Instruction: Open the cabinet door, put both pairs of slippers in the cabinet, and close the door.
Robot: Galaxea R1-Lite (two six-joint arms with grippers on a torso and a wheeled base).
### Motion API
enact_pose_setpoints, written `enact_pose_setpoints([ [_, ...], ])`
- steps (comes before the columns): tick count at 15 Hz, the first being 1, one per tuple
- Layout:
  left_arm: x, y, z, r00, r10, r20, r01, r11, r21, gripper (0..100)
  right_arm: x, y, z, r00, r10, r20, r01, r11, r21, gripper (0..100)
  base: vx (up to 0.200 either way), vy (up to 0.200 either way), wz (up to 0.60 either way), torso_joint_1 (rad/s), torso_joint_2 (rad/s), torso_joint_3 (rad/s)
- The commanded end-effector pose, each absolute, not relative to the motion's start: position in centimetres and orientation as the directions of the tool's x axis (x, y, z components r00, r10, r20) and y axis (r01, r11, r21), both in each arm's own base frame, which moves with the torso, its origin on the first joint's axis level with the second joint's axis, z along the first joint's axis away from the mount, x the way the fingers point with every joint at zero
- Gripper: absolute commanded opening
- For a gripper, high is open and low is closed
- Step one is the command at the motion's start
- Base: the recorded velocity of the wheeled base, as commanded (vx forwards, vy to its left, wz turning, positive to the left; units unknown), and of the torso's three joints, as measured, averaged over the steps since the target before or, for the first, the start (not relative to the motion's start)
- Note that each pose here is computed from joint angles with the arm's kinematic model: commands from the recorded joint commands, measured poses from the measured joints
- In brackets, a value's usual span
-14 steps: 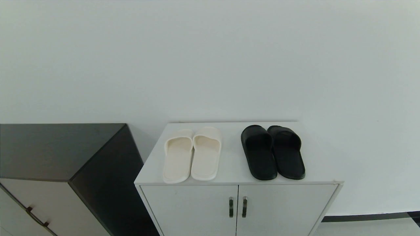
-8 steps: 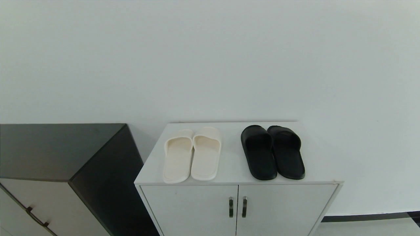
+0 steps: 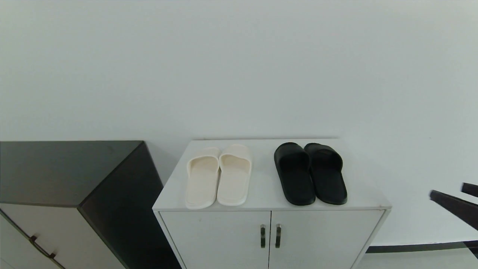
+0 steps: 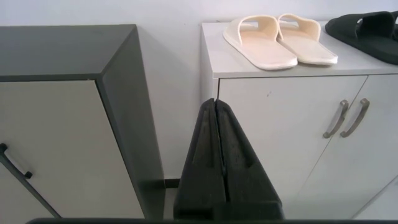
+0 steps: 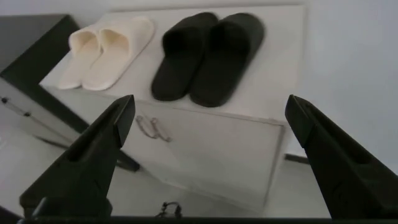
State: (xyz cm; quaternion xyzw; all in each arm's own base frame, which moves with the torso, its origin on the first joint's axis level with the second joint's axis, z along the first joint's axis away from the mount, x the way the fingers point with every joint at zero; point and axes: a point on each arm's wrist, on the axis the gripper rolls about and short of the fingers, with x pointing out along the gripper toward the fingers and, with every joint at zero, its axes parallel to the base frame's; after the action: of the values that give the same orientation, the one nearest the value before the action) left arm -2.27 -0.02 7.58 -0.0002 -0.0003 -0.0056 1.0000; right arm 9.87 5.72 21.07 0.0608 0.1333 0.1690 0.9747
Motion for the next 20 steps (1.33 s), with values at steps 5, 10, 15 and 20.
enact_pose_setpoints([
  [5, -2.3, 0.0, 7.6, 1.000, -0.012, 0.002, 0.012, 1.000, -0.002, 0, 20.2, 20.4, 19.4, 0.912, 0.177, -0.370, -0.150, 0.984, 0.100, 100, 0.000, 0.000, 0.00, 0.000, 0.00, 0.000],
  [10, -2.3, 0.0, 7.6, 1.000, -0.012, 0.000, 0.012, 1.000, -0.003, 0, 24.9, 22.3, 15.6, 0.941, 0.081, -0.330, -0.064, 0.996, 0.060, 100, 0.000, 0.000, 0.00, 0.000, 0.00, 0.000],
  [15, -2.3, 0.0, 7.6, 1.000, -0.012, 0.000, 0.012, 1.000, -0.003, 0, 27.6, 21.4, 13.5, 0.942, 0.022, -0.335, -0.011, 0.999, 0.035, 100, 0.000, 0.000, 0.00, 0.000, 0.00, 0.000],
  [20, -2.3, 0.0, 7.6, 1.000, -0.012, 0.000, 0.012, 1.000, -0.003, 0, 32.2, 21.5, 11.6, 0.950, 0.024, -0.310, -0.011, 0.999, 0.045, 100, 0.000, 0.000, 0.00, 0.000, 0.00, 0.000],
])
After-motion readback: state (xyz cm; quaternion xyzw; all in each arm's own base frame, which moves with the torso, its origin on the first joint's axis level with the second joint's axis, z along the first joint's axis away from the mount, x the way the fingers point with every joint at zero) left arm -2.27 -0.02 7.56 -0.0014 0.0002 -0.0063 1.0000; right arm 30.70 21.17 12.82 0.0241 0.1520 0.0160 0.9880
